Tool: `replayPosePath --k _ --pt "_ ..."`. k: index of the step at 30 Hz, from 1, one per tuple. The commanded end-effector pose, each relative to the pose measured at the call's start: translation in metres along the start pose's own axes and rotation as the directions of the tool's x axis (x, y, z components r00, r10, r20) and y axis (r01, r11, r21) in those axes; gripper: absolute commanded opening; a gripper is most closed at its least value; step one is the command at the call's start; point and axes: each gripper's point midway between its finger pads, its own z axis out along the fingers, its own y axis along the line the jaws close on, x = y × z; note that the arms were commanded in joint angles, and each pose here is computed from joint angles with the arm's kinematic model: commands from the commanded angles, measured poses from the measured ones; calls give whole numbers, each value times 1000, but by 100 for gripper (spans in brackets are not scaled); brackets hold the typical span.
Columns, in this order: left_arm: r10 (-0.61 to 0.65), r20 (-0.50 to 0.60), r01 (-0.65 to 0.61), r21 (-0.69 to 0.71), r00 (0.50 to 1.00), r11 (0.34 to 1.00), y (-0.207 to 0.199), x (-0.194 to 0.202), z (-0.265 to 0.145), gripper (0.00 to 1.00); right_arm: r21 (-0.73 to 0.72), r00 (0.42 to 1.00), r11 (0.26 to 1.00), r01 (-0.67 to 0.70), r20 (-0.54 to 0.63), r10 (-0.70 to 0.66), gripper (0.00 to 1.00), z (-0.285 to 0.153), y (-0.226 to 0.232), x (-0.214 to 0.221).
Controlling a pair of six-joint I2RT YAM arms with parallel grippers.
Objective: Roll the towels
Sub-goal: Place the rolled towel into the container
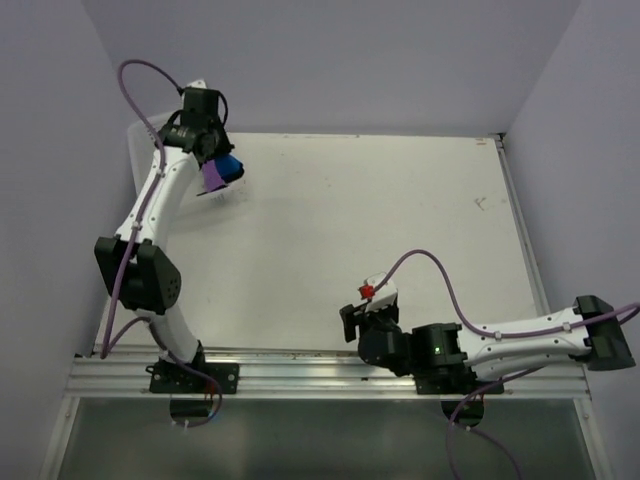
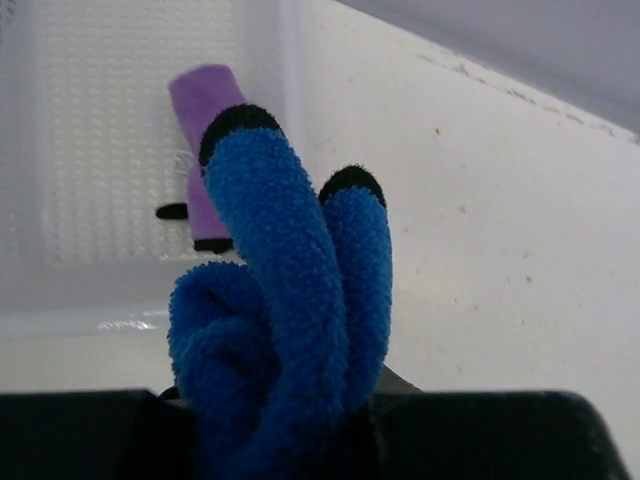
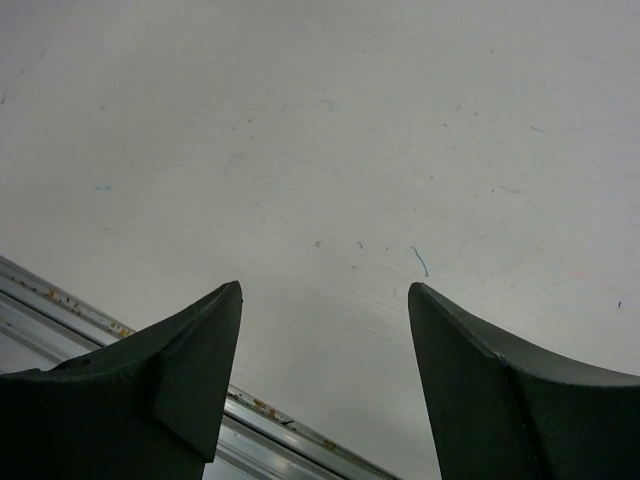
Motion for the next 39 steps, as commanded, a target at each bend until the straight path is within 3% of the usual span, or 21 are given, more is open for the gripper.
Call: replayPosePath --k 1,2,5,11,16,20,35,39 --pt "34 25 -30 -142 999 989 37 -37 23 0 23 999 999 -25 -18 26 72 3 -14 9" --pt "14 72 -2 -163 997 987 46 -61 23 0 13 999 1000 -28 -39 28 72 4 -16 16" --pt "10 50 2 -230 999 973 70 -72 63 0 10 994 998 -69 -83 69 72 13 -24 27" --pt "41 57 -21 -311 998 950 113 -84 101 0 23 990 998 -57 -131 60 72 30 -36 39" --pt "29 -72 -51 -327 997 943 148 -52 132 0 26 984 998 -62 -163 66 72 40 -37 46" --pt "44 -172 -94 -296 984 951 152 -18 156 0 20 978 996 -91 -188 93 72 46 -34 54" --pt "40 -331 -116 -212 943 970 153 54 228 0 59 962 994 -93 -254 105 72 65 -43 75" --pt "38 -324 -115 -222 945 968 156 56 235 30 57 957 994 -97 -269 109 72 71 -40 79"
